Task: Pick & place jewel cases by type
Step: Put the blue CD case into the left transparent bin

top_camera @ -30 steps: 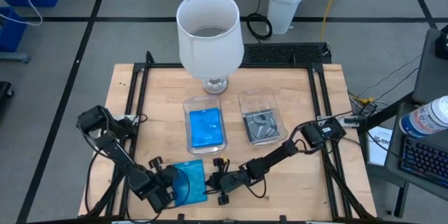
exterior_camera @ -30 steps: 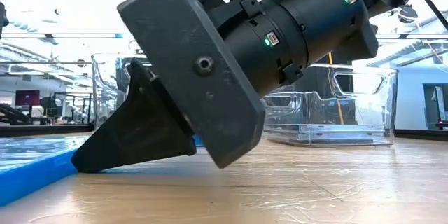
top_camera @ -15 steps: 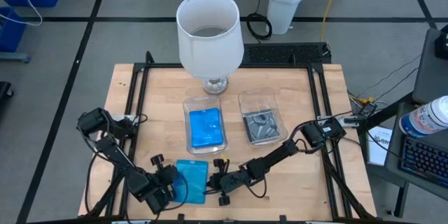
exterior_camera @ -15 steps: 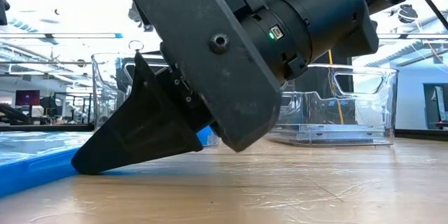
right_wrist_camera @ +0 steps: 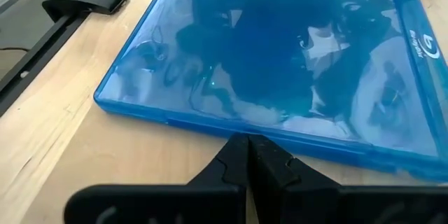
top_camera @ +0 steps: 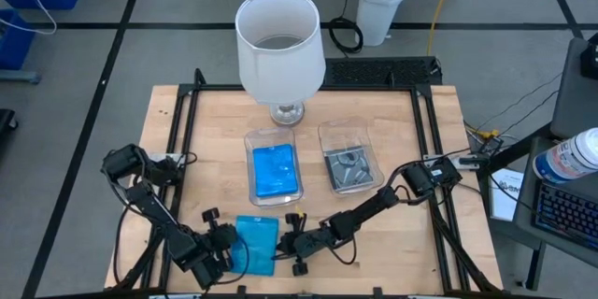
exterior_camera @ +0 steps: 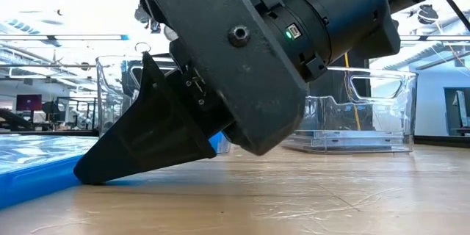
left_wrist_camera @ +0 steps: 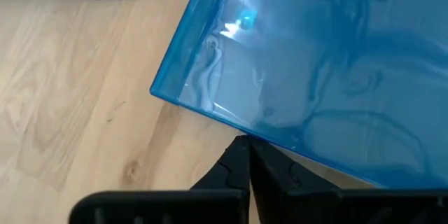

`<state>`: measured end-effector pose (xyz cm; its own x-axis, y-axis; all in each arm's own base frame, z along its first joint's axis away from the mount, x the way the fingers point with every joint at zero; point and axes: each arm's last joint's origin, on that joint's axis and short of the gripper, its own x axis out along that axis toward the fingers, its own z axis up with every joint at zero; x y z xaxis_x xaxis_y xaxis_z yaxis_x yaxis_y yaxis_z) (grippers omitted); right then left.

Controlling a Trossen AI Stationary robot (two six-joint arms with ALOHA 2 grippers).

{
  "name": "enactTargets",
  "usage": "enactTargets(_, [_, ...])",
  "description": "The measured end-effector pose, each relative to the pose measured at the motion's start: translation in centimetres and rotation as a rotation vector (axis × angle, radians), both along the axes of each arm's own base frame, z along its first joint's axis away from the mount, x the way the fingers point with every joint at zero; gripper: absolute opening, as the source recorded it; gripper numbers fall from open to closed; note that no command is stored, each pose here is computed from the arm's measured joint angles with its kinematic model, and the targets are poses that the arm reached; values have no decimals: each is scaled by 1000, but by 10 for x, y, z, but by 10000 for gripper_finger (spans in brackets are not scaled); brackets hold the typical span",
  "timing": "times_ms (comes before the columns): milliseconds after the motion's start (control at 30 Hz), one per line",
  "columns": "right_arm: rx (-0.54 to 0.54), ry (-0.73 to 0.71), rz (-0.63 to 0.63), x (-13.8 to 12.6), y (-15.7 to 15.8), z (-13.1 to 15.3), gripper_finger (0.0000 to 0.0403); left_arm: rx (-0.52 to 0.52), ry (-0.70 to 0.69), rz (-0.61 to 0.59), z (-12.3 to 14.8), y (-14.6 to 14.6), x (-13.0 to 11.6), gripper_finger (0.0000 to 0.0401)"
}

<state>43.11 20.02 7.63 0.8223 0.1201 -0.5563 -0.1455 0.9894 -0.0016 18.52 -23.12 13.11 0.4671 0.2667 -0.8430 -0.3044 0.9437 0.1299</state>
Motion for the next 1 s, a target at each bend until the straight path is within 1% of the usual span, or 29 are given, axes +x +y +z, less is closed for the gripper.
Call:
enactTargets(133, [3, 4, 5, 0, 0, 0, 4, 28, -23, -27, 1, 0, 1, 7])
enactTargets(333, [2, 13, 8, -2, -1, -2, 4, 53, -41, -84, 11, -7, 6, 22])
enactTargets(433, [1, 16, 9, -4, -2, -6, 4, 52, -46, -95, 14, -9, 8, 16])
enactTargets(600, [23, -34, 6, -7, -5, -9, 4, 60, -47, -98, 15, -9, 8, 5])
enactTargets(867, [25, -45, -3, -7, -6, -9, 4, 82, -66, -94, 16, -8, 9, 35])
enactTargets(1000, [44, -42, -17, -7, -7, -9, 4, 85, -66, -96, 16, -8, 8, 34])
